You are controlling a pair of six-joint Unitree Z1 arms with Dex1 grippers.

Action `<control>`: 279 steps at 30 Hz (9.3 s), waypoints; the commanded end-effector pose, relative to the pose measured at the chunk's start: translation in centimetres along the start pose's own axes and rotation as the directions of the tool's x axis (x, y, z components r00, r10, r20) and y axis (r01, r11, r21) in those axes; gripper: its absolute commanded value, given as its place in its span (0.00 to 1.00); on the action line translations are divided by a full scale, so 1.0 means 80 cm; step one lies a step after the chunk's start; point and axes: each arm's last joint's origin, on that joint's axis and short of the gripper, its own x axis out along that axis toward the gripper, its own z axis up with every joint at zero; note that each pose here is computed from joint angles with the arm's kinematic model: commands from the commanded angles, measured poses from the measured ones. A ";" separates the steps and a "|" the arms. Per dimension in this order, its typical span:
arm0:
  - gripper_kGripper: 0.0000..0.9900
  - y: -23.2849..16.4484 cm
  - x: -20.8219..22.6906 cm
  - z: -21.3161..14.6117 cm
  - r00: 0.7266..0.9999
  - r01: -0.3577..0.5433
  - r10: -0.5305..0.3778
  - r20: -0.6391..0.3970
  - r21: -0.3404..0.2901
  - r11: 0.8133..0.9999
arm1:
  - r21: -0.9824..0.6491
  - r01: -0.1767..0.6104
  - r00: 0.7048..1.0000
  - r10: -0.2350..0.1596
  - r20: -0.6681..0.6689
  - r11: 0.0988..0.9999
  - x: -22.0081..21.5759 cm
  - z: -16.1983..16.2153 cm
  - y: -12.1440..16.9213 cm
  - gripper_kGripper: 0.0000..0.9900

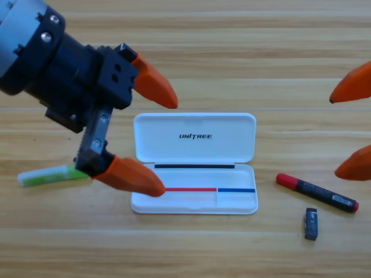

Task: Clean up eraser and pencils

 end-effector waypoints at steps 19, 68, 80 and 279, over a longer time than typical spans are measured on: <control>0.98 0.018 -0.003 -0.017 0.972 -0.190 0.188 -0.143 0.001 0.982 | 0.283 0.390 0.913 -0.330 -0.239 0.876 0.021 -0.031 -0.009 1.00; 0.96 0.126 0.093 -0.262 0.799 -0.059 -0.047 -0.600 -0.155 0.986 | 0.646 0.746 0.652 0.024 -0.758 0.162 0.288 -0.083 -0.097 0.91; 0.94 0.115 0.124 -0.290 0.799 -0.069 -0.059 -0.598 -0.189 0.980 | 0.641 0.757 0.640 0.058 -0.766 0.126 0.289 -0.093 -0.091 0.85; 0.00 0.075 0.250 -0.061 0.826 0.040 -0.048 -0.561 -0.027 0.999 | -0.003 -0.091 0.663 0.058 -0.747 0.996 0.247 -0.103 -0.177 0.00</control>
